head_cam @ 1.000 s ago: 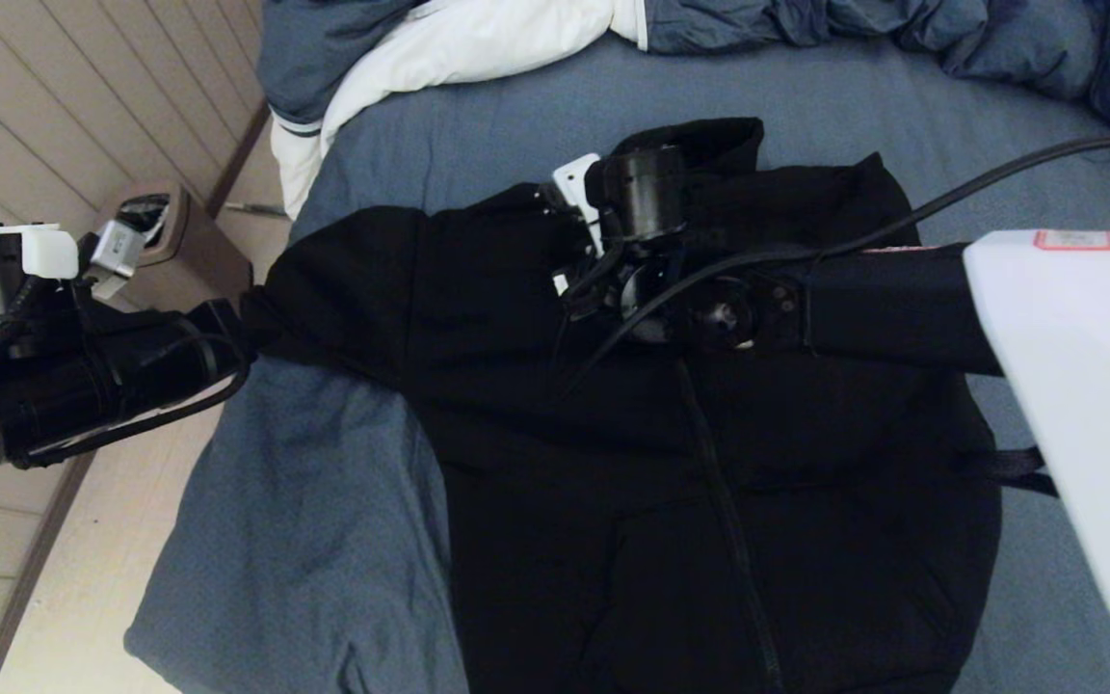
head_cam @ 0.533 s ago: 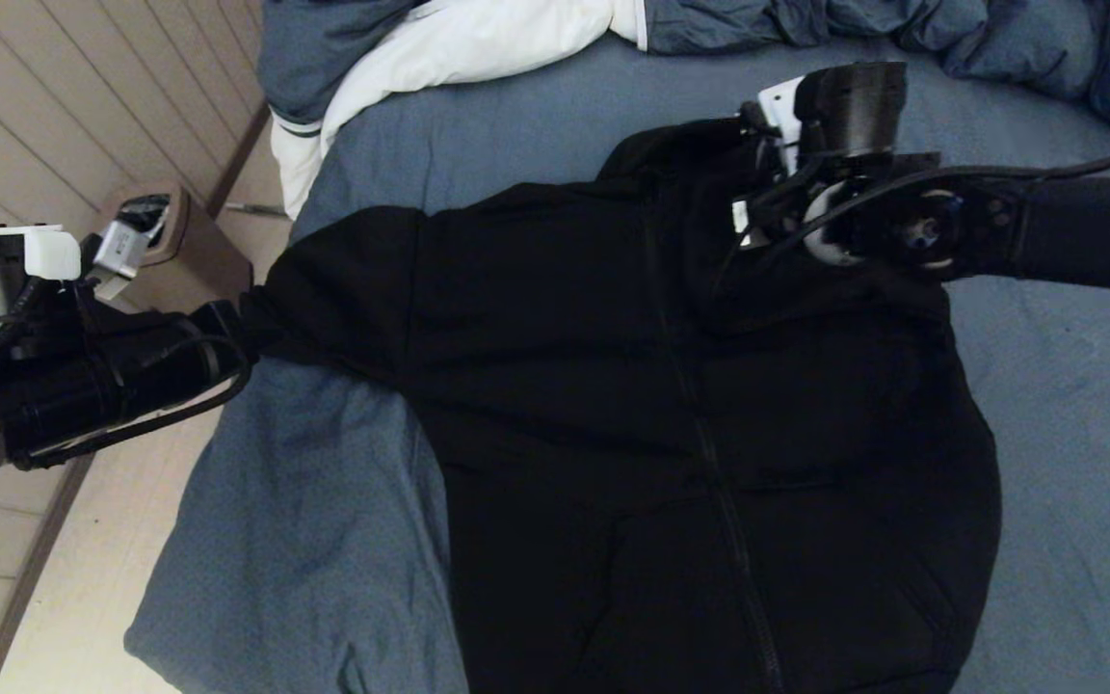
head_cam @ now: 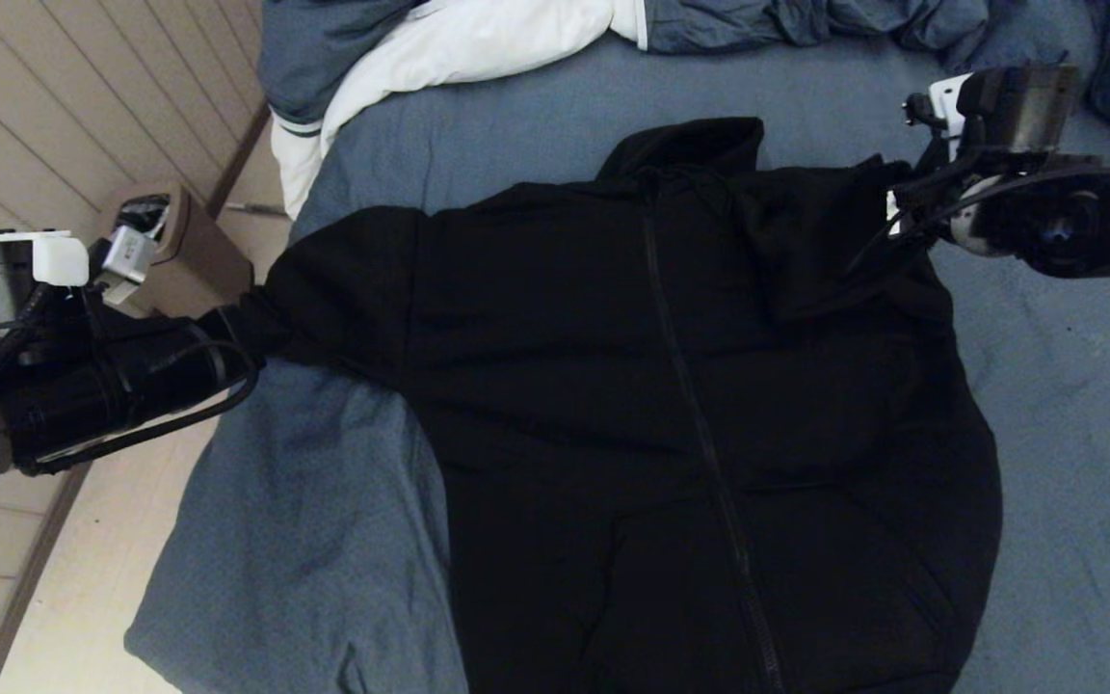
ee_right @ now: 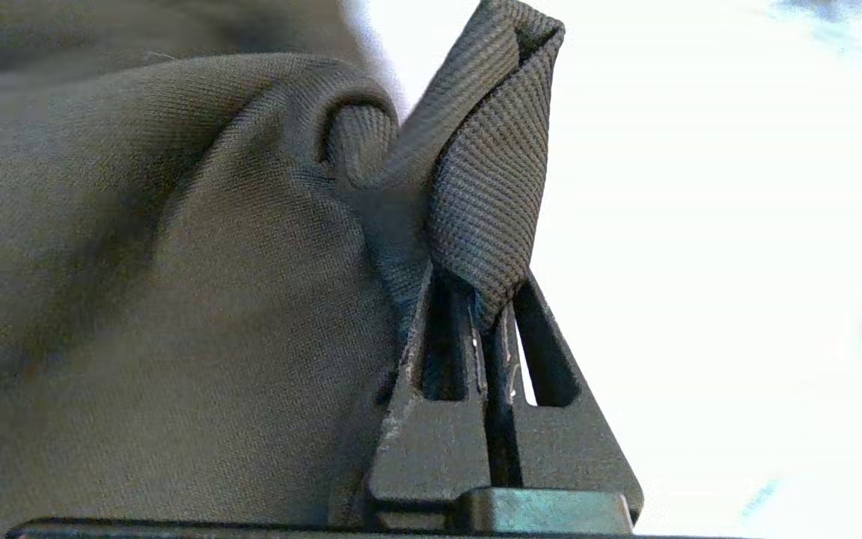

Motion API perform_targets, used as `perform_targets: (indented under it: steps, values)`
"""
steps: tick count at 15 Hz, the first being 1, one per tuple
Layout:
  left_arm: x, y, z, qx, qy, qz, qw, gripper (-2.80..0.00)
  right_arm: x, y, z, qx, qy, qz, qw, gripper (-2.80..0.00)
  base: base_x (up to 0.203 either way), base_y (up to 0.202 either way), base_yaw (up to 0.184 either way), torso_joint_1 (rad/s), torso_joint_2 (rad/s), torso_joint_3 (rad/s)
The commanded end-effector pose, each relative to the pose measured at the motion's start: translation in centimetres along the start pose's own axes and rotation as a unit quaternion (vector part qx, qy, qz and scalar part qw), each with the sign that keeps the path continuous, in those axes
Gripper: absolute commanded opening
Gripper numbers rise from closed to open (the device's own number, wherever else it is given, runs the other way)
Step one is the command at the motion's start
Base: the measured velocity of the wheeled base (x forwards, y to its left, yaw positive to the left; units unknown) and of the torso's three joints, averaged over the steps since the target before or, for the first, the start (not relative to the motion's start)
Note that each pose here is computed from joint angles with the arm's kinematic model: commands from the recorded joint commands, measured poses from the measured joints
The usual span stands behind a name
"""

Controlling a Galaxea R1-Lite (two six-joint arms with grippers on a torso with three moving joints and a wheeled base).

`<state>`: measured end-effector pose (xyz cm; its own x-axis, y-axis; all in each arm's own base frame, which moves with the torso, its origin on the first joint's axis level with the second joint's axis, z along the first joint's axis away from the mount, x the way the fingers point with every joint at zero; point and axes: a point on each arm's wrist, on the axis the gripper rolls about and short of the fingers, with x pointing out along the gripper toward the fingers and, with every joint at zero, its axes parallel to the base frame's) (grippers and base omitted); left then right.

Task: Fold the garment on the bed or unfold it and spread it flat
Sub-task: Unfold the black sweatshirt

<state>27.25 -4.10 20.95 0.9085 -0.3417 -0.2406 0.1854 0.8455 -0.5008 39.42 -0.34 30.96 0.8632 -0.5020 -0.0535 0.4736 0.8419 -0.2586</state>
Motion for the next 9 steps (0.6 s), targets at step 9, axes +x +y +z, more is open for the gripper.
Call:
perform_targets:
  steps: [9]
  values:
    - [1.1, 0.2, -1.0, -0.002, 0.018, 0.000, 0.9998, -2.80, 4.6, -9.7, -3.0, 0.011, -0.014, -0.109, 0.994, -2.80, 0.000, 0.000, 0.000, 0.000, 0.00, 0.000]
